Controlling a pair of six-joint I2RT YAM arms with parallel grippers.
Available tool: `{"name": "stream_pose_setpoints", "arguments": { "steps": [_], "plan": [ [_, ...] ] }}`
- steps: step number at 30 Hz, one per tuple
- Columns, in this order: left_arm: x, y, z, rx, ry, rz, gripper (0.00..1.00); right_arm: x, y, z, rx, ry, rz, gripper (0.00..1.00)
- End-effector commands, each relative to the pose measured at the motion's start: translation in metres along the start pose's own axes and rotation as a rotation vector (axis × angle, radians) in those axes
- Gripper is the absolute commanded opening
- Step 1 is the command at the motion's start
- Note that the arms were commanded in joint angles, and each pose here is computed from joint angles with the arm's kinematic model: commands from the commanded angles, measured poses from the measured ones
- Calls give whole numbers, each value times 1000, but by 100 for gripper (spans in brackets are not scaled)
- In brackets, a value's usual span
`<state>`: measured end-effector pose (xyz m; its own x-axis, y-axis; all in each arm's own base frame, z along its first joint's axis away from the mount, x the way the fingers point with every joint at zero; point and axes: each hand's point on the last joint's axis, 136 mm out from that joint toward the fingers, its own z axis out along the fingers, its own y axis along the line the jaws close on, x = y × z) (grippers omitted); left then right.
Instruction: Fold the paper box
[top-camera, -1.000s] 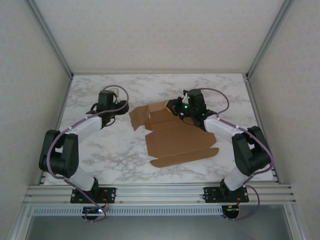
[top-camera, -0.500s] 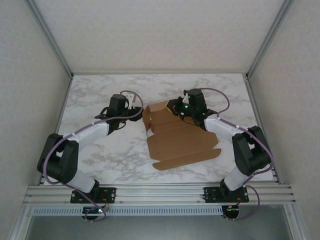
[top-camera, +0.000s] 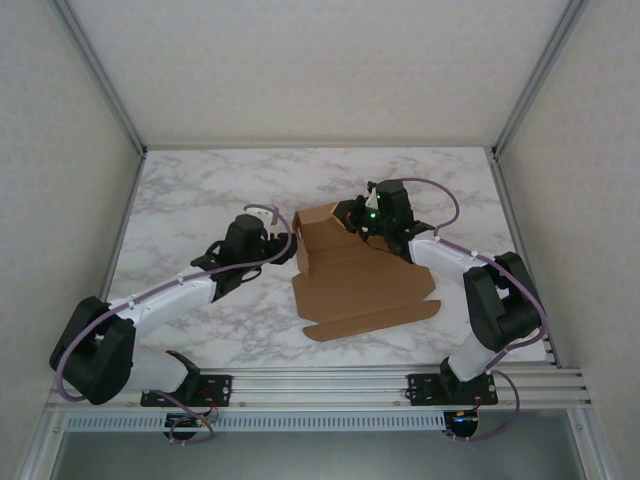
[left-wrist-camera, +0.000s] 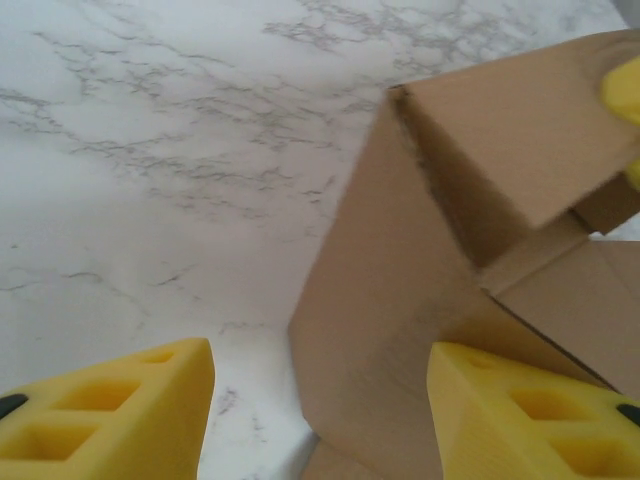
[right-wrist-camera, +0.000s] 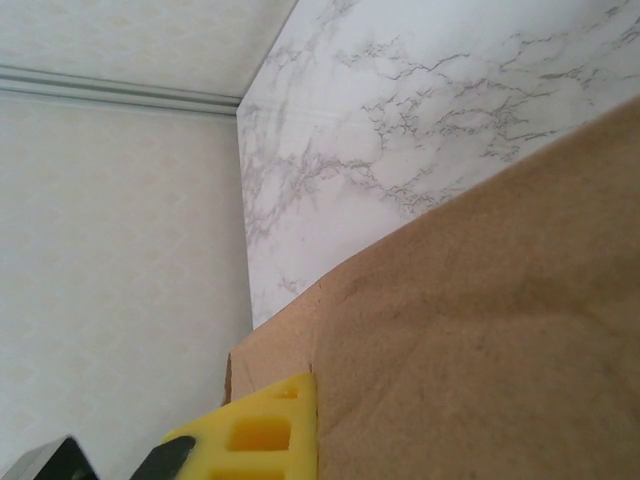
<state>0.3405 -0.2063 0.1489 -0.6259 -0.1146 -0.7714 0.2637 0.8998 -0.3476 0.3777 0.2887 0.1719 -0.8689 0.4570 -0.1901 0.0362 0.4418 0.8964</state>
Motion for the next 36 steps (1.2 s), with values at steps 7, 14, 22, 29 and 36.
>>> {"name": "stream_pose_setpoints", "arguments": {
  "steps": [7, 14, 22, 29, 36],
  "plan": [
    [15, -12, 10, 0, -13, 70, 59, 16, -24, -2, 79, 27, 24, 5],
    [9, -21, 23, -24, -17, 193, 59, 17, -14, -9, 60, 29, 19, 5],
    [2, -26, 38, -31, -44, 284, 60, 23, -8, -12, 47, 47, 22, 6],
    [-6, -32, 50, -50, -69, 318, 57, 28, -5, -13, 40, 57, 32, 5],
    [-14, -18, 59, -159, -93, 290, 45, 30, -3, -16, 33, 52, 64, 5]
  ]
}}
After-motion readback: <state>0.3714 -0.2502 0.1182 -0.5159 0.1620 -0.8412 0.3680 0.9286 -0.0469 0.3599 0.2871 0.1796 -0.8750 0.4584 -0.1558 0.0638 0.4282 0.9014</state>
